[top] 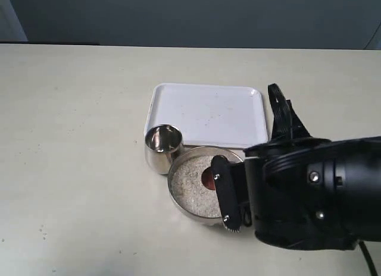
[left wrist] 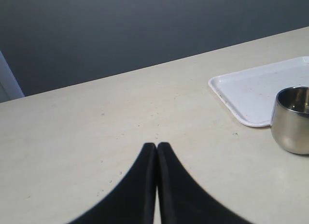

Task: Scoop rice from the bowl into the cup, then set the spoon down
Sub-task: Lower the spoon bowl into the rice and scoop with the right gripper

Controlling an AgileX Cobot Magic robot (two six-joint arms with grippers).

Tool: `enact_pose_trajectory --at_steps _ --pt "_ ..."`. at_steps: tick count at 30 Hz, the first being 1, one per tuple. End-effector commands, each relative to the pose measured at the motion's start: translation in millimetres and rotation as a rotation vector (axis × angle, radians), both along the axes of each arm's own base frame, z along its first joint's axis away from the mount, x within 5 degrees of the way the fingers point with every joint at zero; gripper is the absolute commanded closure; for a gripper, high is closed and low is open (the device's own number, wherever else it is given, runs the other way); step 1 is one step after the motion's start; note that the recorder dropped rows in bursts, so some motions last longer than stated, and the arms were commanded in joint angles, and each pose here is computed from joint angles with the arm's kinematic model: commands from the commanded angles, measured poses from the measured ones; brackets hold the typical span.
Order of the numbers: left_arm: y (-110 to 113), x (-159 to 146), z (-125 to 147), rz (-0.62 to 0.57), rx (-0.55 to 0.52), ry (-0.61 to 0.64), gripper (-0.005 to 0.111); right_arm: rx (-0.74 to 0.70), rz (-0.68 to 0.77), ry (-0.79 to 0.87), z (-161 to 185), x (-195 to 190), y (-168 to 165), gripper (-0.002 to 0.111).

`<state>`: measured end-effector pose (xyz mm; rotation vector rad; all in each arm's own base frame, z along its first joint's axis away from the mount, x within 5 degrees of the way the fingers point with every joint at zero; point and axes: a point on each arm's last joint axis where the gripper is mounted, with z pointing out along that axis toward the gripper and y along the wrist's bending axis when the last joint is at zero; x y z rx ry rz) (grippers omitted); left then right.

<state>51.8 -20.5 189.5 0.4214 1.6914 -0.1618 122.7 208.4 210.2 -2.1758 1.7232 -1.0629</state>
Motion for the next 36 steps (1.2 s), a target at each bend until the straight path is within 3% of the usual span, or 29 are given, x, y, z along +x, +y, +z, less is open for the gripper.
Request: enact_pose_trajectory --at_steps 1,17,36 --pt "0 0 2 0.001 -0.010 -0.018 0.106 -0.046 0.037 -0.041 -6 4 4 0.109" --pt "0 0 2 0.001 -0.010 -0.018 0.106 -0.083 0.068 -0.136 -18 17 27 0.109" --pt "0 0 2 0.001 -0.010 -0.018 0.106 -0.093 0.052 -0.092 -27 11 32 0.109"
